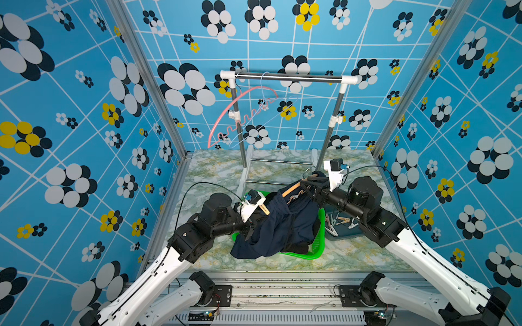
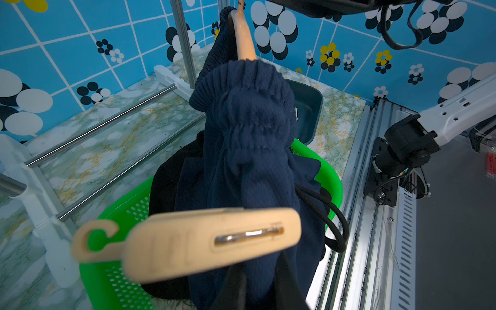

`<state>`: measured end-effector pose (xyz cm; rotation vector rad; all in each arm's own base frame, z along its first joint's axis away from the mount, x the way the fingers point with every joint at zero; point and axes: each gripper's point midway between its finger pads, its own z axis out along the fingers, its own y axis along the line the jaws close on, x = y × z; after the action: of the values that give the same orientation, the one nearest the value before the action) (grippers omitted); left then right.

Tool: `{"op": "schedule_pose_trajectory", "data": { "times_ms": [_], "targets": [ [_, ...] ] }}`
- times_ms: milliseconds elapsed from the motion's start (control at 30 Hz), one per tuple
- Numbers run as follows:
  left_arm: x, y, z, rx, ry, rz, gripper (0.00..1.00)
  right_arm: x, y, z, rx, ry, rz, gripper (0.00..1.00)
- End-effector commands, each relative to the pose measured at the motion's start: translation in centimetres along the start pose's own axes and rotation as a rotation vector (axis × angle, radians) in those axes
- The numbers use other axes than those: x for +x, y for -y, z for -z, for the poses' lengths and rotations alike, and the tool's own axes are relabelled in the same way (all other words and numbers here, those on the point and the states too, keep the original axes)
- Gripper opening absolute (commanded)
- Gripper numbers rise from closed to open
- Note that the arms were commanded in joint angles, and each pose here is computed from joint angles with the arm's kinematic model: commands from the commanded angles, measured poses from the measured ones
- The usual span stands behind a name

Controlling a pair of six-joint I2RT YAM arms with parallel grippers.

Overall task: Remove the clothespins securing shorts to the hanger
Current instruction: Remove the clothespin from the hanger.

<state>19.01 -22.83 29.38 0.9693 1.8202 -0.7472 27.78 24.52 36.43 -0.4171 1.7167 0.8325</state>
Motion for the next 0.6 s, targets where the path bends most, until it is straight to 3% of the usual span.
{"op": "schedule_pose_trajectory", "data": {
  "times_ms": [0,400,467,533,567],
  "targets": [
    [-3.5,0.5,0.5,0.017,0.135,-0.051,0.0,-1.8,-0.4,-0.3,0.001,0.049,0.045,0.4],
    [-4.0,0.7,0.0,0.041,0.155,-0.037,0.0,-0.9,-0.2,-2.0,-0.002,0.006,0.051,0.23],
    [-4.1,0.6,-0.1,0.038,0.163,-0.029,0.0,-0.7,0.0,-2.1,0.008,0.001,0.053,0.16],
    [-4.2,0.5,-0.1,0.037,0.172,-0.02,0.0,-0.6,0.3,-2.2,0.02,0.0,0.056,0.02],
    [-4.2,0.4,-0.1,0.035,0.177,-0.012,0.0,-0.6,0.5,-2.2,0.032,0.002,0.058,0.0]
  ]
}}
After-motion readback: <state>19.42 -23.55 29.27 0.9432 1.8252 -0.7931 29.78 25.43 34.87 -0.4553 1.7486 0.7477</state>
